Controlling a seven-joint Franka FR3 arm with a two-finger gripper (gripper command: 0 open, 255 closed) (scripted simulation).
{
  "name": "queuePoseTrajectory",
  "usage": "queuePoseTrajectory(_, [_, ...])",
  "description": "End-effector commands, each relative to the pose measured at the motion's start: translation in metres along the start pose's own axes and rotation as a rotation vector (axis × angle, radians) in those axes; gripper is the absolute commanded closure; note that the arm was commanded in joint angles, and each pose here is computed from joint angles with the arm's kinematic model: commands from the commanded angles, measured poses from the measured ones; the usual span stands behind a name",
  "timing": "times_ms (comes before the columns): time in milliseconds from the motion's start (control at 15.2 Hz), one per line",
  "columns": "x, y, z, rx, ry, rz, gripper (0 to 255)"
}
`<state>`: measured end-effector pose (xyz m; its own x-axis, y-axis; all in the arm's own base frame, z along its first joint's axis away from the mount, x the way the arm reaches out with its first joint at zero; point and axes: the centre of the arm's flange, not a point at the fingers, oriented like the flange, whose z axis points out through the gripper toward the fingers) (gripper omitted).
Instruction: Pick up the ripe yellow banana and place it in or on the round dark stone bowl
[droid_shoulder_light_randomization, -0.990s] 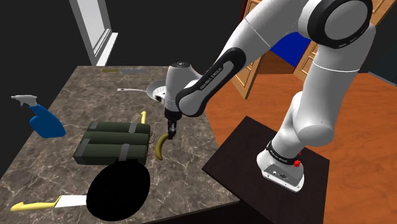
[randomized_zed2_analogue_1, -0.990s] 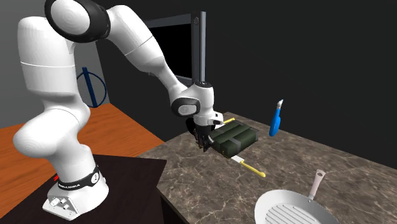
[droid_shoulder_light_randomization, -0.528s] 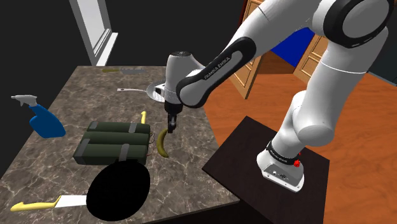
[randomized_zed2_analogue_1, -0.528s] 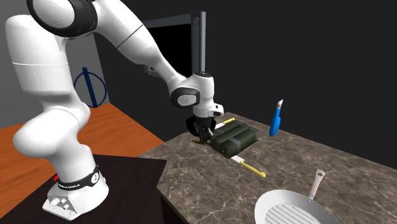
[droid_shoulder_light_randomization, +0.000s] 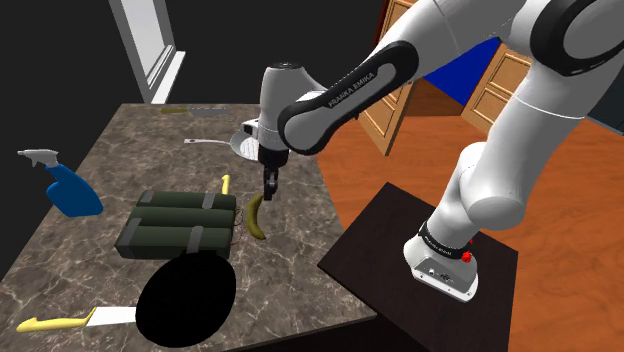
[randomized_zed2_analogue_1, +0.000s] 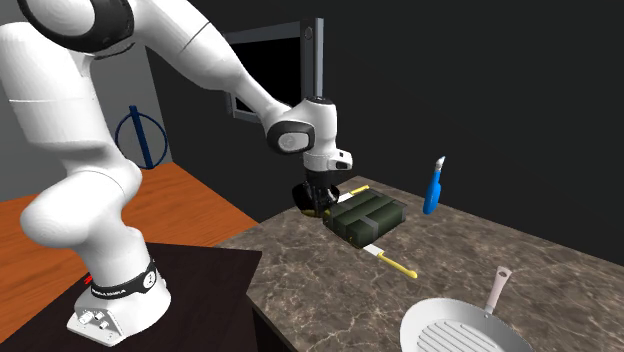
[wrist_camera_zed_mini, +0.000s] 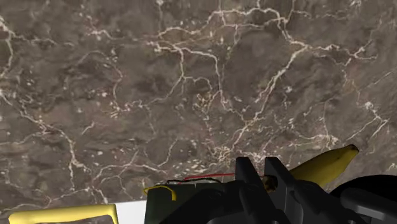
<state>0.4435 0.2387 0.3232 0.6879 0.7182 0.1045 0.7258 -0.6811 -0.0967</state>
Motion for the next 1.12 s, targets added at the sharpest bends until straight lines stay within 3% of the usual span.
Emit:
queuePoseTrajectory(0, [0.008,-0.011,-0.002,0.0,0.0,0.0,255])
queuePoseTrajectory(1056, [0.134,-0.177,0.03,0.0,0.0,0.0,255])
